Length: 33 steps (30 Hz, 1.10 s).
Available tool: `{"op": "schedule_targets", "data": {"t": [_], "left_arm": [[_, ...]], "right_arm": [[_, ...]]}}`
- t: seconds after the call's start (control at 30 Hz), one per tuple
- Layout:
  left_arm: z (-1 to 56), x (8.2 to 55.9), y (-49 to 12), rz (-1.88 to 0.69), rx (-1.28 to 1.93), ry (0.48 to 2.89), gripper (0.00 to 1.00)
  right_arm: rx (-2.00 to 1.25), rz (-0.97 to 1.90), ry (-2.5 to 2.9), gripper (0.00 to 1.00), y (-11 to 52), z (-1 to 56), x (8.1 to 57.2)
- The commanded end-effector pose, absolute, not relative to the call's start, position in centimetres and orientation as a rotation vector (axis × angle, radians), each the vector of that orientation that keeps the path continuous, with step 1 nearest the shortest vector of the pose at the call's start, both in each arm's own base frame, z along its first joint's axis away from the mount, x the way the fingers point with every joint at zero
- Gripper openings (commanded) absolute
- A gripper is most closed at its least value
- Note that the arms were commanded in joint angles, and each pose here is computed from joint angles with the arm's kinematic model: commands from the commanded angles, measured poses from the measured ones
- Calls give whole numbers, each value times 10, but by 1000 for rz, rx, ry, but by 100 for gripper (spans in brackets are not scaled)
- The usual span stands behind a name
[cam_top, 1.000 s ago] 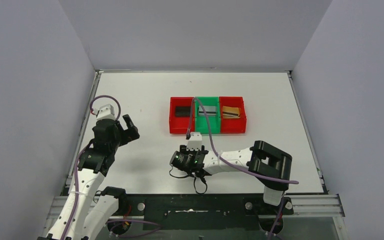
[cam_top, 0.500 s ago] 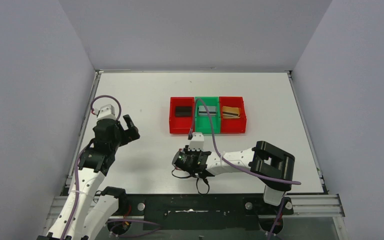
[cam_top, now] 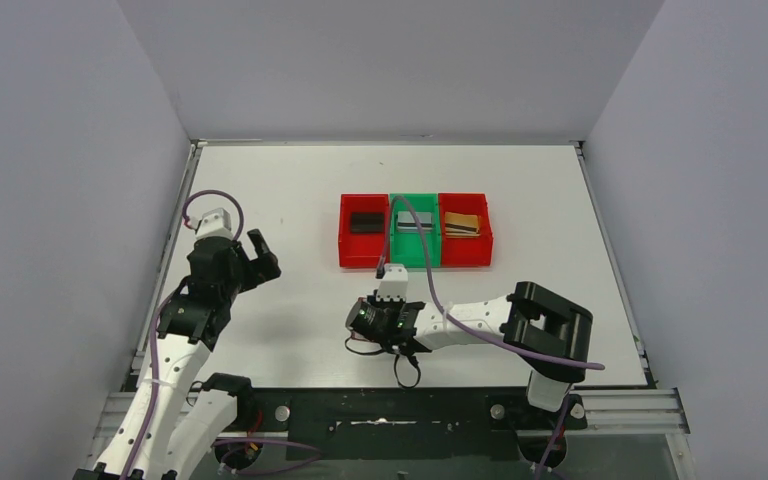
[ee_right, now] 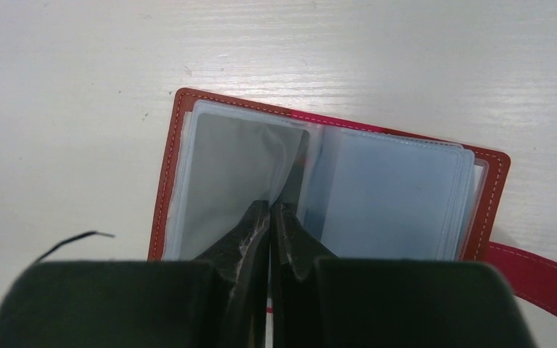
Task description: Take the credit cards out of the card holder
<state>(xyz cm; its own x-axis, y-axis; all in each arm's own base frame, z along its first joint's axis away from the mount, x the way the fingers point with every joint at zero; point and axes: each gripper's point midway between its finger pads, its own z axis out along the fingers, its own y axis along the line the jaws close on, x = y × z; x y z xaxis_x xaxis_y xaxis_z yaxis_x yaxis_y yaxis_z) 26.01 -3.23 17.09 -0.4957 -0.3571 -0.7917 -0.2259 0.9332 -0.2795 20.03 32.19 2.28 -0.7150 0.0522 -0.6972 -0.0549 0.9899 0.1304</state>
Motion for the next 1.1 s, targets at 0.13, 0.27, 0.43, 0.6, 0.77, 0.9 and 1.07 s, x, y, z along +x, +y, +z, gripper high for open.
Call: {"op": "schedule_targets", "data": {"t": [0.13,0.27,0.43,0.6,0.77,0.9,1.07], "left_arm": [[191,267,-61,-368,-325,2053,97],[186,258,-104,-661,-255,2053,96],[174,241,-147,-972,-191,2075,94],[162,231,-173,-1048,-147,2089,89],[144,222,-200,-1065,-96,2150,86],[135,216,-219,-1112,-59,2172,84],[118,208,-243,-1142,-10,2230,74]], "right_arm": [[25,446,2320,0,338,50,206],[64,614,2296,0,339,55,205],[105,804,2228,0,333,65,206],[133,943,2150,1,331,79,208],[158,978,2141,1,325,75,207],[179,1000,2133,2,322,75,207],[192,1002,2137,2,319,72,206]]}}
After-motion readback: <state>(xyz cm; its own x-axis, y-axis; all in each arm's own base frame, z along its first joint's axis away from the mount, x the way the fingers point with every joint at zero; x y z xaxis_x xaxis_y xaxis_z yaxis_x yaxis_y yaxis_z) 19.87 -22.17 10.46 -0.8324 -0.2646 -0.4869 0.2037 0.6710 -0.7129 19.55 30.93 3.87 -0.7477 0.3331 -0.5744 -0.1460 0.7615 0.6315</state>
